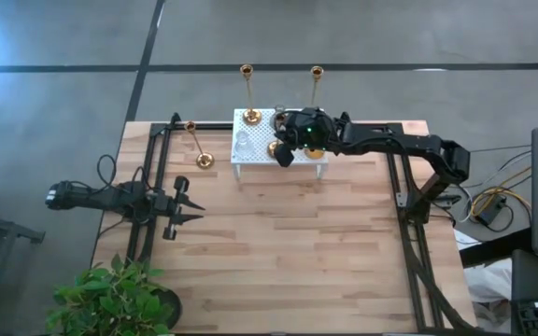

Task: Pick & Place candle stick holders
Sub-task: Put the gold candle holder on the shelf

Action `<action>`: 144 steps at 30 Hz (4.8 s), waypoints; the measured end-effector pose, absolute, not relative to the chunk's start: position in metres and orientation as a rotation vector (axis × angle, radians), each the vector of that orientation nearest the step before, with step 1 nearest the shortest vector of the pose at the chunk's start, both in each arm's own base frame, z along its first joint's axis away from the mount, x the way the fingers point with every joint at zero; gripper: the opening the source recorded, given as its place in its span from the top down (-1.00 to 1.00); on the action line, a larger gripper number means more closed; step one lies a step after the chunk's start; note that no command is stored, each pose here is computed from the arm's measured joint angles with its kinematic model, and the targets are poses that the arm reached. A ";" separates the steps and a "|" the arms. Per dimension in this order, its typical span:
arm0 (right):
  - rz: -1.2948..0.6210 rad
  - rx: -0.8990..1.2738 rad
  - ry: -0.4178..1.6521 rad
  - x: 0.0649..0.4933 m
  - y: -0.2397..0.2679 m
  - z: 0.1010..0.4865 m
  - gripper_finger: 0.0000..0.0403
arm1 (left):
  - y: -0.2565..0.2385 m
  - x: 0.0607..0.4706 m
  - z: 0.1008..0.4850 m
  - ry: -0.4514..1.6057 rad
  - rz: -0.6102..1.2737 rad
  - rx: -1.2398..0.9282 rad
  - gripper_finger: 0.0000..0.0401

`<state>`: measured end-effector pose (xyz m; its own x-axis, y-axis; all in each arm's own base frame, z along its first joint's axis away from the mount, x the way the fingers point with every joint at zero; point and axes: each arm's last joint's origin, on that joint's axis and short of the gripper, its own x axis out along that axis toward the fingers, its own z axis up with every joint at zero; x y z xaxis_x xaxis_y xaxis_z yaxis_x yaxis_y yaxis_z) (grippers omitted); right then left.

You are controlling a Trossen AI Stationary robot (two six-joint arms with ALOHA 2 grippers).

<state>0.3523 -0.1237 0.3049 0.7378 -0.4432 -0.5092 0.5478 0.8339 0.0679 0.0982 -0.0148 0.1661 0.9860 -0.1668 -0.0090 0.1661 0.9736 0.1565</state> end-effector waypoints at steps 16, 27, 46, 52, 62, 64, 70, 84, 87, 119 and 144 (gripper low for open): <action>-0.600 0.192 0.563 0.331 -0.119 0.309 0.95 | -0.015 0.098 0.166 -0.004 -0.168 0.157 0.52; -0.603 0.192 0.568 0.330 -0.120 0.308 0.95 | -0.015 0.098 0.166 -0.004 -0.169 0.158 0.52; -0.613 0.200 0.569 0.327 -0.121 0.310 0.95 | -0.015 0.098 0.166 -0.004 -0.169 0.157 0.52; -0.613 0.208 0.571 0.326 -0.121 0.308 0.93 | -0.015 0.098 0.166 -0.004 -0.168 0.158 0.52; -0.602 0.211 0.569 0.326 -0.121 0.309 0.63 | -0.015 0.098 0.166 -0.004 -0.168 0.157 0.52; -0.602 0.211 0.569 0.326 -0.121 0.309 0.56 | -0.015 0.098 0.166 -0.004 -0.168 0.158 0.52; -0.601 0.210 0.569 0.327 -0.120 0.309 0.34 | -0.015 0.098 0.166 -0.004 -0.168 0.157 0.52; -0.603 0.198 0.530 0.315 -0.116 0.327 0.08 | -0.015 0.098 0.166 -0.004 -0.169 0.157 0.52; -0.605 0.196 0.545 0.303 -0.112 0.335 0.12 | -0.015 0.098 0.166 -0.004 -0.169 0.158 0.52; -0.195 0.459 0.231 0.107 -0.017 0.288 0.96 | -0.015 0.098 0.166 -0.004 -0.168 0.158 0.52; -0.082 0.020 -0.173 0.091 -0.013 0.194 0.96 | -0.015 0.098 0.166 -0.003 -0.168 0.157 0.52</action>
